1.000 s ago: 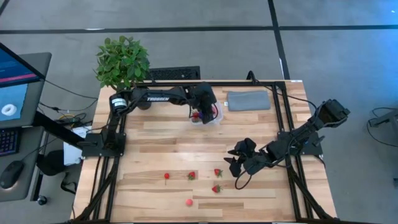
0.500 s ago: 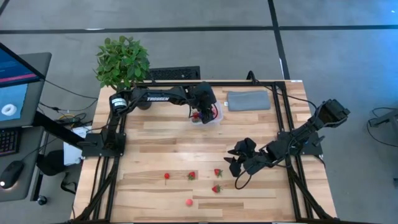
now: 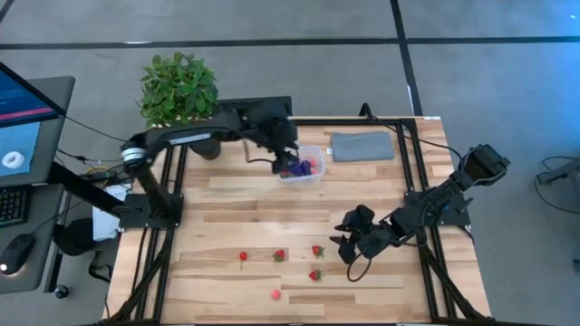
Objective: Pick and placing Produce into tupperware
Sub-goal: Put the strawberry into the container
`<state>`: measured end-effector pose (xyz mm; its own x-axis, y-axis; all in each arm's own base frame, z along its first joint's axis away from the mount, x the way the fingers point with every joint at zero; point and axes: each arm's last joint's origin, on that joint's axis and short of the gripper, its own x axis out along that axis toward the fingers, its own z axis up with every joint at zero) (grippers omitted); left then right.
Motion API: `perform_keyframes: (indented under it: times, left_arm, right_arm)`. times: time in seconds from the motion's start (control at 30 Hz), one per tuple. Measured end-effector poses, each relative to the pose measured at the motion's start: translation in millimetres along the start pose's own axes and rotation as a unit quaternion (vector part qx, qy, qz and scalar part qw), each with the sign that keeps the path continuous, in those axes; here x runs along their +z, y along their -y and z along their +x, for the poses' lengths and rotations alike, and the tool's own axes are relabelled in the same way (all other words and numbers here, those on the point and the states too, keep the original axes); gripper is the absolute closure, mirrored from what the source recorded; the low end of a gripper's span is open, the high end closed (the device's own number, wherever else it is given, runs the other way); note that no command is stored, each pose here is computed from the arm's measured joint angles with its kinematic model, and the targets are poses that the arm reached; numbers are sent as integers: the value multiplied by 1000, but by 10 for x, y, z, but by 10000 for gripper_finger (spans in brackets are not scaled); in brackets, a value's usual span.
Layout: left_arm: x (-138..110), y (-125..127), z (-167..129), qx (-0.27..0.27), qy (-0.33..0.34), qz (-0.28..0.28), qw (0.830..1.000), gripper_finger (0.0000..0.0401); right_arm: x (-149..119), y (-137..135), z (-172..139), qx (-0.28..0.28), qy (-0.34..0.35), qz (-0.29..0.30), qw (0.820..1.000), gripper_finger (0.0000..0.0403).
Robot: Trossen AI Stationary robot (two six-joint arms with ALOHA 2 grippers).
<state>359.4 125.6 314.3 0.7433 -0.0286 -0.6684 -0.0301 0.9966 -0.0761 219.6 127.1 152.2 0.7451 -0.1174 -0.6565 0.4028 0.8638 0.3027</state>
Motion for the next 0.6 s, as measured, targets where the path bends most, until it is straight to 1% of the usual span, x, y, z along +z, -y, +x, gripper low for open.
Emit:
perform_keyframes:
  times: [0.17,0.3,0.47,0.6]
  left_arm:
    - [111,360,-567,-9,38,31,999,208]
    - [100,654,-935,-9,47,49,998,208]
    - [-10,993,-1311,11,42,50,998,208]
    - [-249,1195,-1525,35,47,33,998,208]
  right_arm:
    - [-56,-35,-24,29,-37,-32,998,182]
    - [-80,-46,5,38,-48,-55,997,182]
    - [-155,-69,128,46,-58,-86,994,182]
    - [-178,-91,252,65,-63,-78,993,182]
